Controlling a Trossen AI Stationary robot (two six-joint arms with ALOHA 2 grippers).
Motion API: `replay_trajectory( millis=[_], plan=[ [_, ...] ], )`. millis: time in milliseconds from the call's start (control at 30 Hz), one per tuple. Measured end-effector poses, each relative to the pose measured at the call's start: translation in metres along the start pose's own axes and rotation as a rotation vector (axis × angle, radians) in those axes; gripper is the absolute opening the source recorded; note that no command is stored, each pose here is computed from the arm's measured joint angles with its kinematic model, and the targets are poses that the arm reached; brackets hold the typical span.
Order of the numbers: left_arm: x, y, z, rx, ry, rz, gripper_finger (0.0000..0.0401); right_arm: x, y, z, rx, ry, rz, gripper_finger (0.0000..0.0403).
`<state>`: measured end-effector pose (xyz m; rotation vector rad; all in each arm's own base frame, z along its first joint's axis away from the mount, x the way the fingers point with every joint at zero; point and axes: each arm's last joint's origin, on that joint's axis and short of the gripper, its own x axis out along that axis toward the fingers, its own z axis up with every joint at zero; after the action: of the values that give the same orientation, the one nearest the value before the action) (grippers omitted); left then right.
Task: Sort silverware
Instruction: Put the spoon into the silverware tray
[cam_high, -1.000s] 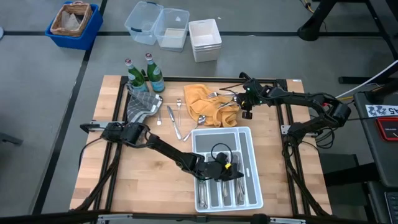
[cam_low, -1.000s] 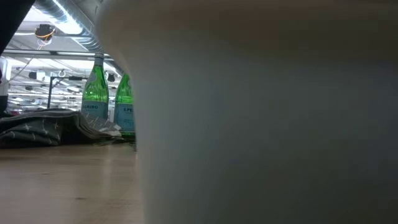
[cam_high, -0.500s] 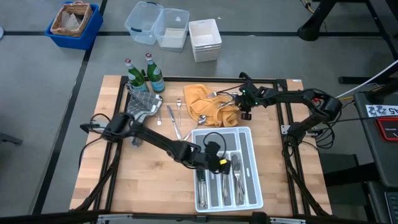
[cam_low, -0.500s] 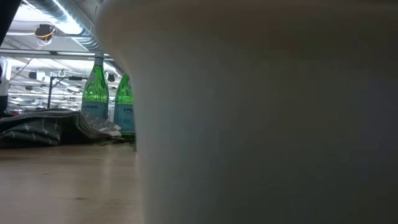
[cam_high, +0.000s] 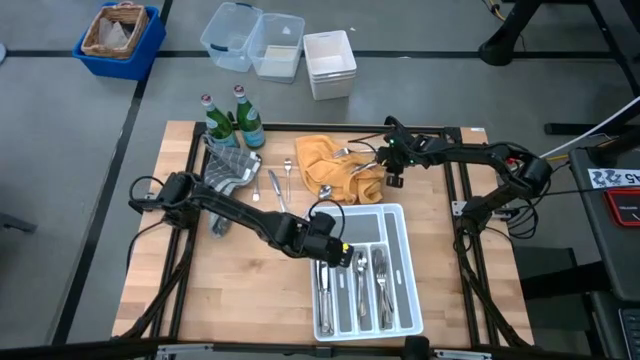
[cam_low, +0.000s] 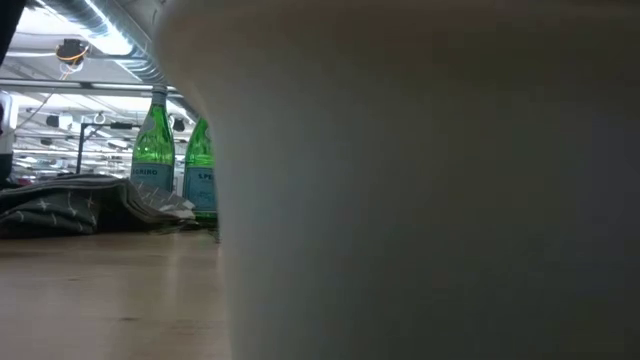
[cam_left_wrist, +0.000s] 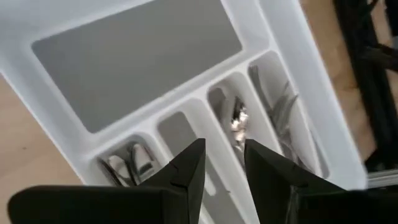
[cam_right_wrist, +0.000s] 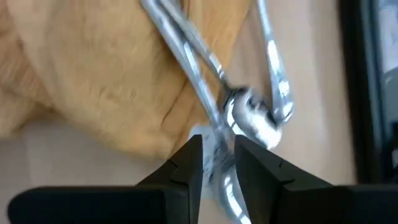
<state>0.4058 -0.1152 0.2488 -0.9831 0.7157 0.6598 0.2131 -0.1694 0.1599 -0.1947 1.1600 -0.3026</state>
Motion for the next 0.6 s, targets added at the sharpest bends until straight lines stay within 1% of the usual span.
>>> replay_trajectory(
  millis=[67, 267, 333, 500, 600],
  plan=[
    [0.0, 0.002, 0.001, 0.025, 0.002, 0.019, 0.0102, 0.0, -0.001, 0.001, -0.013, -0.015, -0.009, 0.0095],
    [0.0, 0.001, 0.004, 0.069, -0.002, 0.01, 0.0102, 0.002, 0.0, 0.001, -0.027, -0.026, 0.016, 0.0095],
    [0.0, 0.001, 0.004, 0.076, -0.001, 0.01, 0.0102, 0.004, 0.0, 0.001, -0.028, -0.02, 0.008, 0.0095],
    [0.0, 0.001, 0.004, 0.08, 0.0, 0.01, 0.0102, 0.017, 0.002, -0.001, -0.03, 0.002, 0.038, 0.0095],
    [0.0, 0.001, 0.004, 0.091, 0.001, 0.008, 0.0102, 0.025, 0.001, -0.002, -0.032, 0.04, -0.011, 0.0095]
  ],
)
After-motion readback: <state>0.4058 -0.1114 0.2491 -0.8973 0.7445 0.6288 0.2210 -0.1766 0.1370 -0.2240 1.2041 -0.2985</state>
